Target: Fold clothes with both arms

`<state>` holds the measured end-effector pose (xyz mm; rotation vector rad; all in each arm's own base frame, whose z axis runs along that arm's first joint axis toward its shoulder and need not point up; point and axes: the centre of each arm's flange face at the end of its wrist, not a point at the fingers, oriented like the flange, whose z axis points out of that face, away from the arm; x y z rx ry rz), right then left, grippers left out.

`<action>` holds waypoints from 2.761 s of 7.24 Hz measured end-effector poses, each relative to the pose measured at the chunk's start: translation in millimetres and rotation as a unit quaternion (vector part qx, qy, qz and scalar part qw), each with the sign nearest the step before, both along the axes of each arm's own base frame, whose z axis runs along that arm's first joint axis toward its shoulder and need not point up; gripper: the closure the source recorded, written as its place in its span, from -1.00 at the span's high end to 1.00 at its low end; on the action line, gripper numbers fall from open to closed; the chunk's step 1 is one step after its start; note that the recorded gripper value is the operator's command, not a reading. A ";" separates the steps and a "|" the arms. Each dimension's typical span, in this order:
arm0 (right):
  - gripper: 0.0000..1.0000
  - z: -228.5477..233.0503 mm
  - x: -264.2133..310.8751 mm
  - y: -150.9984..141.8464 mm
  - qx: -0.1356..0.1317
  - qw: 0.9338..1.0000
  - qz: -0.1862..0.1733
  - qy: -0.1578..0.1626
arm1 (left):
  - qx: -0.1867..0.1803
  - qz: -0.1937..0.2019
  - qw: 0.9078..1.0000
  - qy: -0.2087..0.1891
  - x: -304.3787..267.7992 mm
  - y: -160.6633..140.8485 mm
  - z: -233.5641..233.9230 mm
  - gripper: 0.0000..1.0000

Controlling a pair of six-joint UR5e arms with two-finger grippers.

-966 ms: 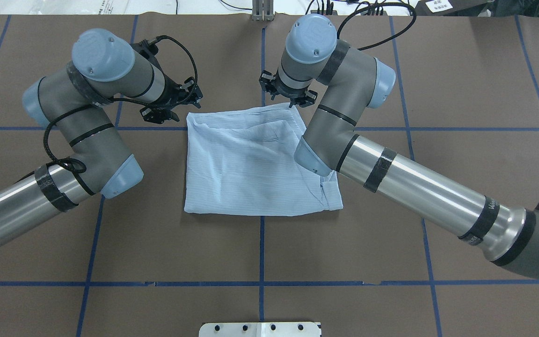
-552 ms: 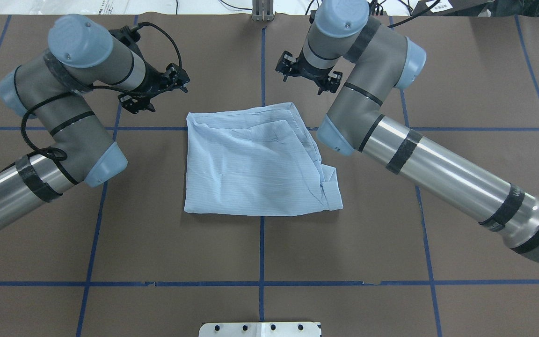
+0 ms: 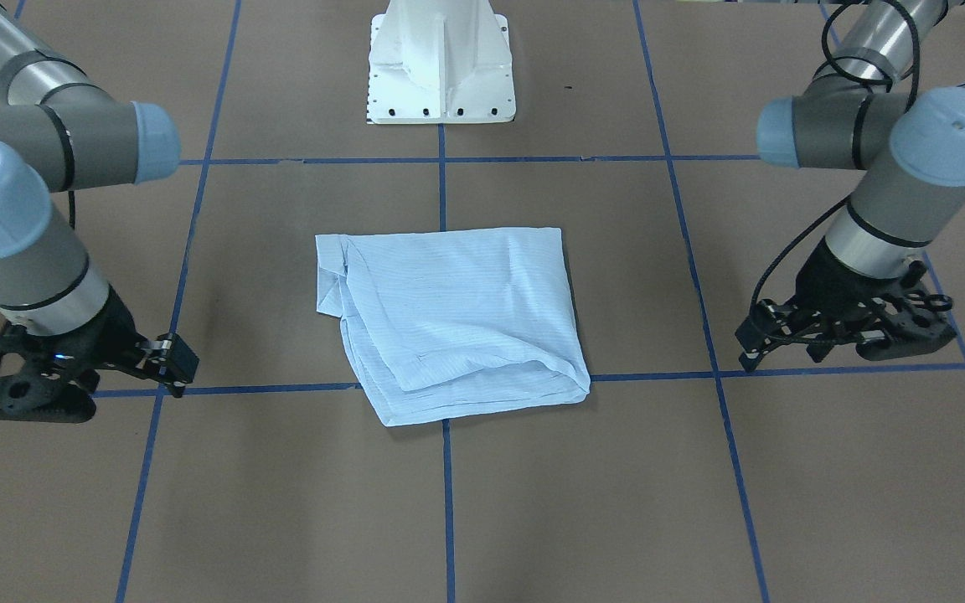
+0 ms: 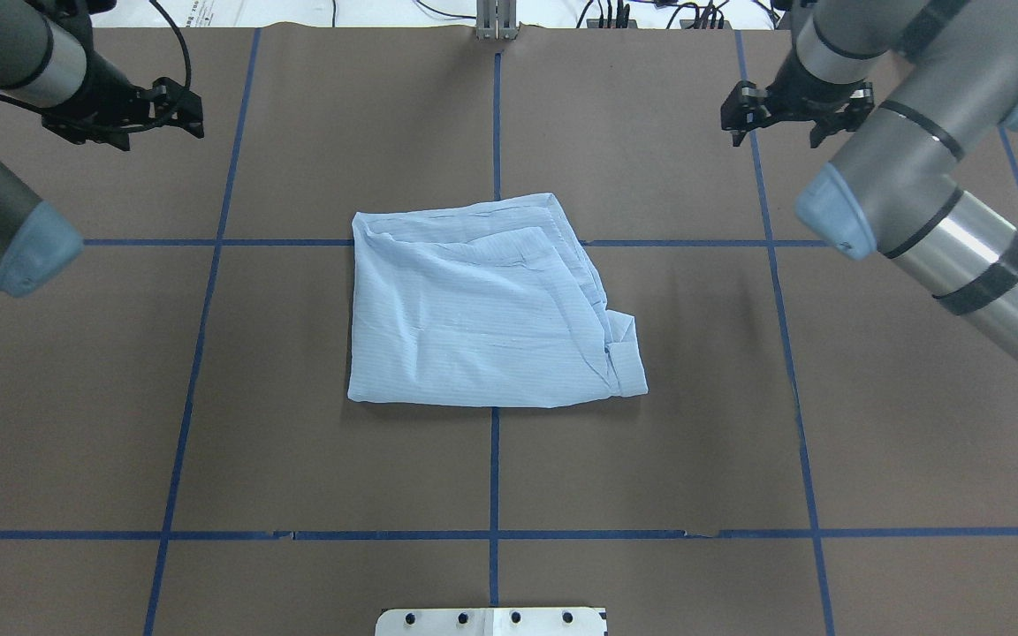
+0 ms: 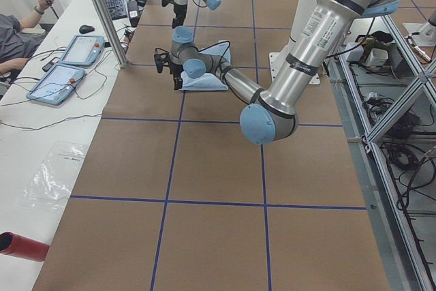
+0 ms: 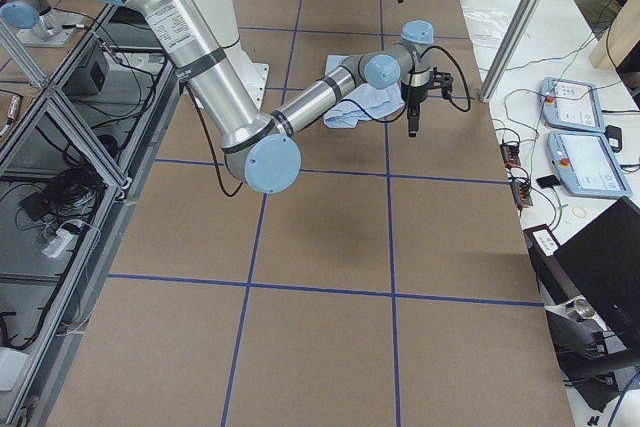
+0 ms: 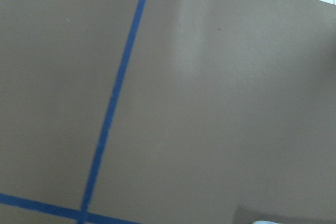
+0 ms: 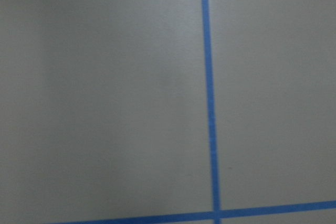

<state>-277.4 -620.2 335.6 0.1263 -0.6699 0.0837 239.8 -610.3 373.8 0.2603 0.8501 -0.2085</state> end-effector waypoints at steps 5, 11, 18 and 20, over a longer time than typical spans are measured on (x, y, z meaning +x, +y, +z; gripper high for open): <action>1.00 172.7 209.8 60.4 0.033 0.988 -0.151 0.016 | 0.127 0.148 0.974 -0.117 -196.6 50.0 145.0 0.99; 1.00 276.5 315.6 139.7 0.016 0.988 -0.155 -0.001 | 0.118 0.155 0.972 -0.133 -277.7 118.1 230.9 0.99; 1.00 295.6 344.5 174.7 -0.059 0.992 -0.053 -0.096 | -0.004 0.196 0.975 -0.101 -294.7 153.9 260.7 1.00; 1.00 293.6 346.0 179.2 -0.078 0.992 -0.027 -0.099 | -0.004 0.198 0.976 -0.093 -294.2 155.3 262.0 1.00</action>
